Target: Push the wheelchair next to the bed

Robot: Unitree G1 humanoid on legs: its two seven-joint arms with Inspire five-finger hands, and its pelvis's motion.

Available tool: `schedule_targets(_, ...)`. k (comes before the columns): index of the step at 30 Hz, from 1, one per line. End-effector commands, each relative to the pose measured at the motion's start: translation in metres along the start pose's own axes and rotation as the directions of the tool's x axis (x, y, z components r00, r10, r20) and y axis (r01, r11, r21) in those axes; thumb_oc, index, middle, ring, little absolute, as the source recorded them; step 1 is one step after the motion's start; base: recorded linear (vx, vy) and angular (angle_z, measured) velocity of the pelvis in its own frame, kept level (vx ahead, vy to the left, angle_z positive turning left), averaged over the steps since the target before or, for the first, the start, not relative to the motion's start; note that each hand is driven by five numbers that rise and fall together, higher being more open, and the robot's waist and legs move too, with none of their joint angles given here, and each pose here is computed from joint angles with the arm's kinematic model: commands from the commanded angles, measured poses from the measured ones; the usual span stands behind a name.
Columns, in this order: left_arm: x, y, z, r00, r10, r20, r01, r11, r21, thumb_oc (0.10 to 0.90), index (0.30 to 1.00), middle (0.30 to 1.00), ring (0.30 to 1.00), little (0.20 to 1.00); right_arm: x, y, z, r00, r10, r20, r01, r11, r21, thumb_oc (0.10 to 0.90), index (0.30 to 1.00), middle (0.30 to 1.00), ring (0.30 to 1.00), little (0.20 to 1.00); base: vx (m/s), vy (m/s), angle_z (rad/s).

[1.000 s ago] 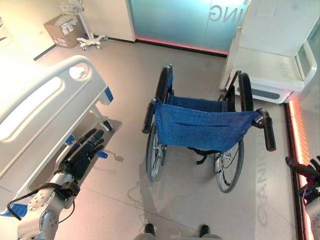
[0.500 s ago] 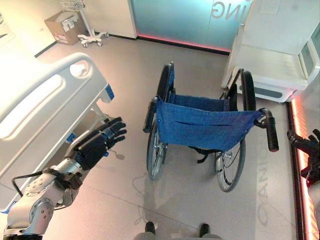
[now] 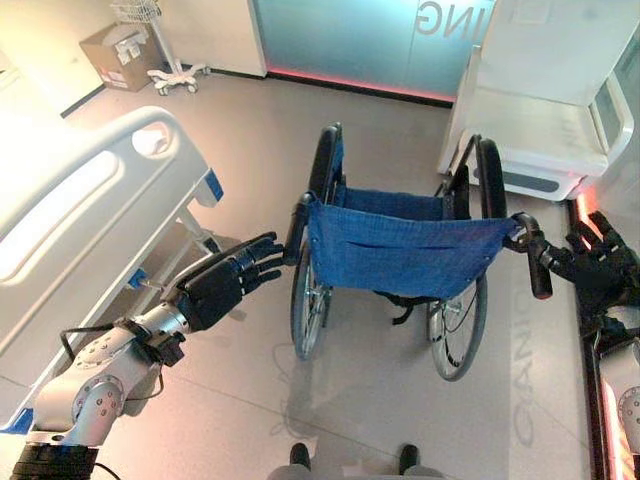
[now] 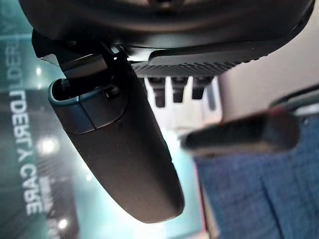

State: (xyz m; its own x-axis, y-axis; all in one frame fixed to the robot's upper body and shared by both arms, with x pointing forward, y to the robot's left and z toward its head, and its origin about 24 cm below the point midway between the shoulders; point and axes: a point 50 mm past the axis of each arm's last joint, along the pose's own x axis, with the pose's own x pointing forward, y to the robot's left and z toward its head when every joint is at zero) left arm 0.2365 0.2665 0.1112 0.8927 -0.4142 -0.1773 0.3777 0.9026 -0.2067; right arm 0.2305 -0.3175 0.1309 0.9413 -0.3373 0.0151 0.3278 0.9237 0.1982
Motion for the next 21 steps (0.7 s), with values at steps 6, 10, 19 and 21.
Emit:
schedule_targets(6, 0.033, -0.026, 0.062, 0.966, -0.171, 0.194, 0.149, 0.981, 0.123, 0.800, 0.900, 0.900, 0.900, 0.900, 0.010, 0.043, 0.077, 0.921, 0.229, 0.315, -0.219, 0.973, -0.066, 0.800, 0.900, 0.900, 0.900, 0.900, 0.04, -0.015, -0.01)
schedule_targets(10, 0.035, -0.022, 0.063, 0.967, -0.154, 0.204, 0.140, 0.987, 0.086, 0.800, 0.900, 0.900, 0.900, 0.900, 0.012, 0.046, 0.073, 0.926, 0.245, 0.287, -0.235, 0.970, -0.070, 0.800, 0.900, 0.900, 0.900, 0.900, 0.04, -0.017, -0.03)
schedule_targets(19, 0.036, -0.024, 0.065, 0.969, -0.154, 0.192, 0.120, 0.976, 0.180, 0.800, 0.900, 0.900, 0.900, 0.900, 0.020, 0.042, 0.068, 0.950, 0.176, 0.259, -0.099, 0.953, -0.286, 0.800, 0.900, 0.900, 0.900, 0.900, 0.02, -0.002, -0.01)
schedule_targets(21, 0.039, -0.026, 0.066, 0.969, -0.155, 0.190, 0.122, 0.976, 0.178, 0.800, 0.900, 0.900, 0.900, 0.900, 0.024, 0.042, 0.066, 0.957, 0.161, 0.242, -0.080, 0.947, -0.313, 0.800, 0.900, 0.900, 0.900, 0.900, 0.04, 0.004, 0.00)
